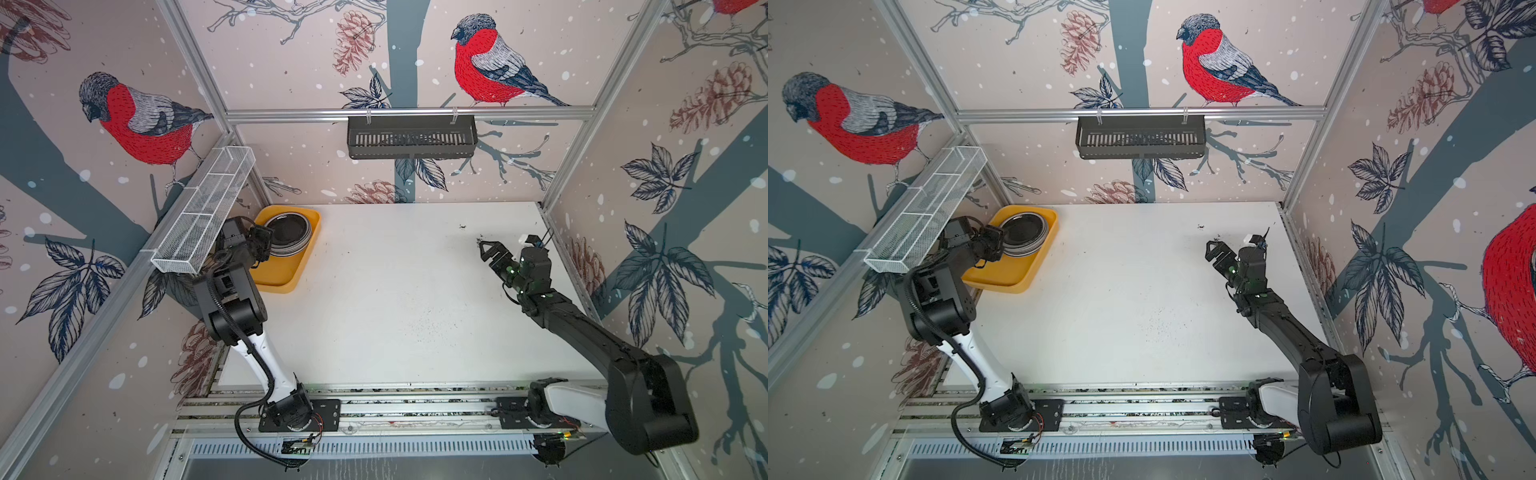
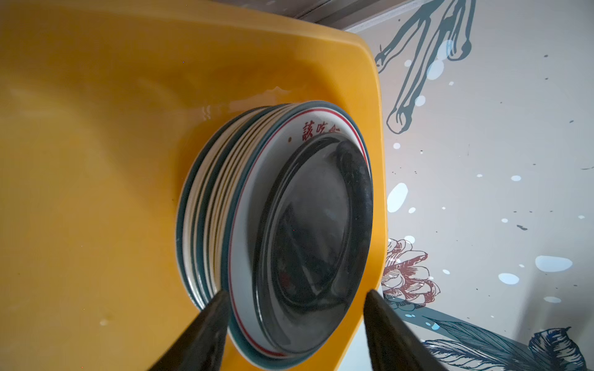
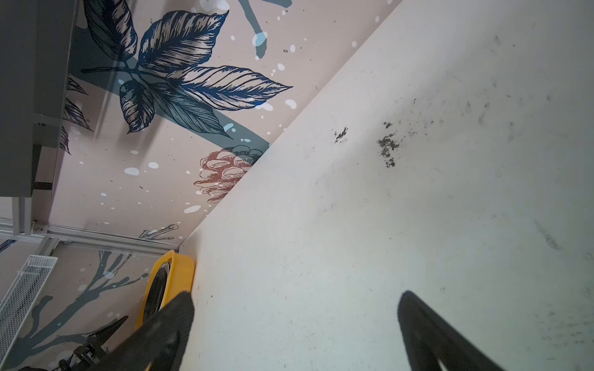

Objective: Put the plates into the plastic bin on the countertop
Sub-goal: 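Open the left gripper to release the black plate flat on the stack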

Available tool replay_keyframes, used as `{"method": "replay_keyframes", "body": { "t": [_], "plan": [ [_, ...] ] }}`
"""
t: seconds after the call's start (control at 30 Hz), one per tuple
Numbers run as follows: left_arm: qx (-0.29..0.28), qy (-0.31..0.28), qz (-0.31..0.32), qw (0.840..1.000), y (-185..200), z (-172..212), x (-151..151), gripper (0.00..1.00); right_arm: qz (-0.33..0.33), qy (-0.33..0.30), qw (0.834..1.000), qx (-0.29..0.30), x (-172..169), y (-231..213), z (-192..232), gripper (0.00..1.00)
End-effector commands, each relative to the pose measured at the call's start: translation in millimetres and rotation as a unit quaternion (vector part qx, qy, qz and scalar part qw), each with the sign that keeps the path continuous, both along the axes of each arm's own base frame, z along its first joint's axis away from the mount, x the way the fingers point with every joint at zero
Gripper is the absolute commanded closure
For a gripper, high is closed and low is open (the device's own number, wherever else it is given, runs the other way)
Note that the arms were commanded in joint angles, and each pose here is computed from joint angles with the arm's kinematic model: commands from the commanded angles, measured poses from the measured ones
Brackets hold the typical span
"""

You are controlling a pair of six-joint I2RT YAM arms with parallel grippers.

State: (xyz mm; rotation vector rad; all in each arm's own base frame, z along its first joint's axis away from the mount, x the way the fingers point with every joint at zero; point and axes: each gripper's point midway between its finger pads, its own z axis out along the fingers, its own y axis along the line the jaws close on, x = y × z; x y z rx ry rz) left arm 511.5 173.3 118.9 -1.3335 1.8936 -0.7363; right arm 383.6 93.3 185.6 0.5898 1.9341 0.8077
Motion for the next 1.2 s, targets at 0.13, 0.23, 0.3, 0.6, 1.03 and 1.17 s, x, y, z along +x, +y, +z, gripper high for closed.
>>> {"method": "replay_keyframes", "body": {
  "t": [0.13,0.23,0.3,0.6,1.03,1.17],
  "plan": [
    [0.023,-0.023,-0.007,0.999,-0.2,15.7,-0.1,0.09,0.003,-0.014,1.0,0.006,2.4,1.9,7.1,0.0],
    [0.027,-0.028,-0.006,0.999,-0.3,19.0,-2.5,0.04,0.003,-0.014,1.0,0.004,2.6,1.6,7.5,0.0],
    [0.035,-0.029,-0.001,0.999,0.6,23.5,-5.6,0.04,0.003,-0.014,1.0,0.003,2.9,1.4,8.2,0.0],
    [0.051,-0.069,-0.022,0.996,-10.3,50.6,-13.5,0.04,0.007,-0.015,1.0,0.003,8.4,3.4,9.2,0.0],
    [0.008,-0.137,-0.071,0.988,-70.9,67.0,-39.2,0.04,0.011,-0.012,1.0,-0.006,16.9,3.8,9.6,0.0],
    [-0.026,-0.157,-0.11,0.981,-106.5,70.6,-48.9,0.04,0.021,-0.01,1.0,-0.009,21.0,5.7,9.2,0.0]
  ]
}}
